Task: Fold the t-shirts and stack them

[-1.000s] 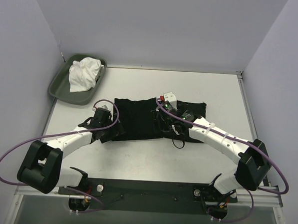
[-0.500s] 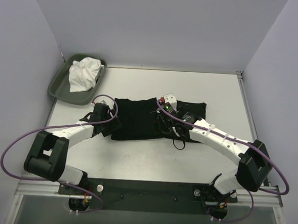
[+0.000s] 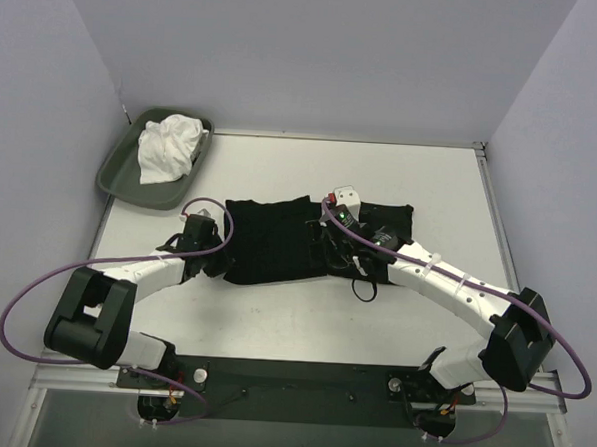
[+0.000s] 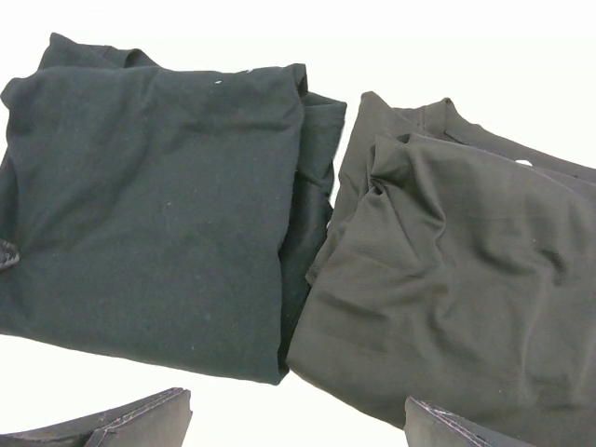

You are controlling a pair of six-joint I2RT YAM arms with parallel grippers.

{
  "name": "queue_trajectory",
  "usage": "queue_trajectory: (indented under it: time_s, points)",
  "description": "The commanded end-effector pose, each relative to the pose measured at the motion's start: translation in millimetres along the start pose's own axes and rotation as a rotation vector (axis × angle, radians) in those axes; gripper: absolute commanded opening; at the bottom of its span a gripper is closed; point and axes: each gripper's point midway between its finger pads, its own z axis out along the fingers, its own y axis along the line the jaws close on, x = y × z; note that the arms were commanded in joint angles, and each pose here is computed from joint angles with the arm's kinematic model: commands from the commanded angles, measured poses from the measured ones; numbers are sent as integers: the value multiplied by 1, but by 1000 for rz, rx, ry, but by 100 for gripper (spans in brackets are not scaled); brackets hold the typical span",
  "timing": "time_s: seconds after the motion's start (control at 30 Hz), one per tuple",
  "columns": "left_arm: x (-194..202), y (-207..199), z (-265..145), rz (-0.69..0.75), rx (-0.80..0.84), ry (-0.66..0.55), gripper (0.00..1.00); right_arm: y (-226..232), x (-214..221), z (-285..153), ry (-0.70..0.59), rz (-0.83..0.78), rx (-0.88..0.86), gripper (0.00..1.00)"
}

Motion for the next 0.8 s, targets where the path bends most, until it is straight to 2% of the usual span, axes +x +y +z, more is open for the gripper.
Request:
queue_trajectory:
  time_s: [0.0, 0.37, 0.43, 0.77]
  points:
    - [51, 55, -19, 7, -169, 155, 0, 5, -3, 4, 1, 31, -1, 100]
    - [57, 63, -54, -24, -126, 102, 0, 63, -32, 60, 68, 16, -148, 100]
    - [61, 66, -56, -26, -127, 109, 0, 70, -25, 76, 103, -4, -151, 100]
    - [63, 60, -60, -38, -82, 116, 0, 75, -18, 123, 123, -19, -174, 100]
